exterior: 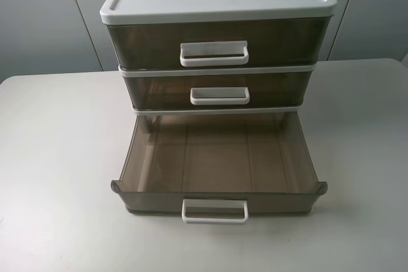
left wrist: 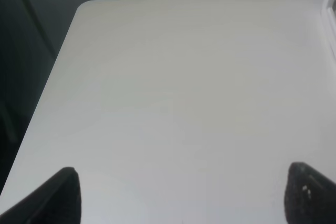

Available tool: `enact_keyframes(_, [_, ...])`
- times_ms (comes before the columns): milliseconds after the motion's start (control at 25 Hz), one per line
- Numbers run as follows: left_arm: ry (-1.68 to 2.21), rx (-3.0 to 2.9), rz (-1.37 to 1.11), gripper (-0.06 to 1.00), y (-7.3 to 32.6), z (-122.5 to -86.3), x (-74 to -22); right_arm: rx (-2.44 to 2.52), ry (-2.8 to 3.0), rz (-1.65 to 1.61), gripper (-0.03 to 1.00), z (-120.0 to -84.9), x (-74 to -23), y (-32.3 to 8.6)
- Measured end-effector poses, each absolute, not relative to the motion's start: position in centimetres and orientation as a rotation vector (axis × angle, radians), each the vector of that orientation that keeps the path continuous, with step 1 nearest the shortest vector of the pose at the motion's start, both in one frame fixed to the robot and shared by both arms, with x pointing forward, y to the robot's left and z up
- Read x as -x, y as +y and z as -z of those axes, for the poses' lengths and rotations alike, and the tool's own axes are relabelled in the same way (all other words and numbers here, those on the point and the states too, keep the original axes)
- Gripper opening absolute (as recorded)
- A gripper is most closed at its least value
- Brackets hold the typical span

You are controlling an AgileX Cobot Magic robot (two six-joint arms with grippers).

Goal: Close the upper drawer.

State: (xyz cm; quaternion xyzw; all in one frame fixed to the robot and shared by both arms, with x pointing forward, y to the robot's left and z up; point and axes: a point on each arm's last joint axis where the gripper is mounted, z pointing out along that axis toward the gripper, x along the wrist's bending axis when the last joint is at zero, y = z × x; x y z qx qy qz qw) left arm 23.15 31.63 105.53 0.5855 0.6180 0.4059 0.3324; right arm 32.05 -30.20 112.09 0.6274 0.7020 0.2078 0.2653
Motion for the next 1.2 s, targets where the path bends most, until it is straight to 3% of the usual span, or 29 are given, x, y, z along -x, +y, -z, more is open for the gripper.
enact_keyframes(520, [1.615, -1.530, -1.060, 0.74, 31.6, -105.5, -23.1, -1.611, 1.546, -0.876, 0.70, -105.4, -23.8, -29.8])
enact_keyframes(1200, [1.615, -1.530, -1.060, 0.74, 31.6, -105.5, -23.1, -1.590, 1.514, -0.903, 0.70, -105.3, -23.1, -29.7])
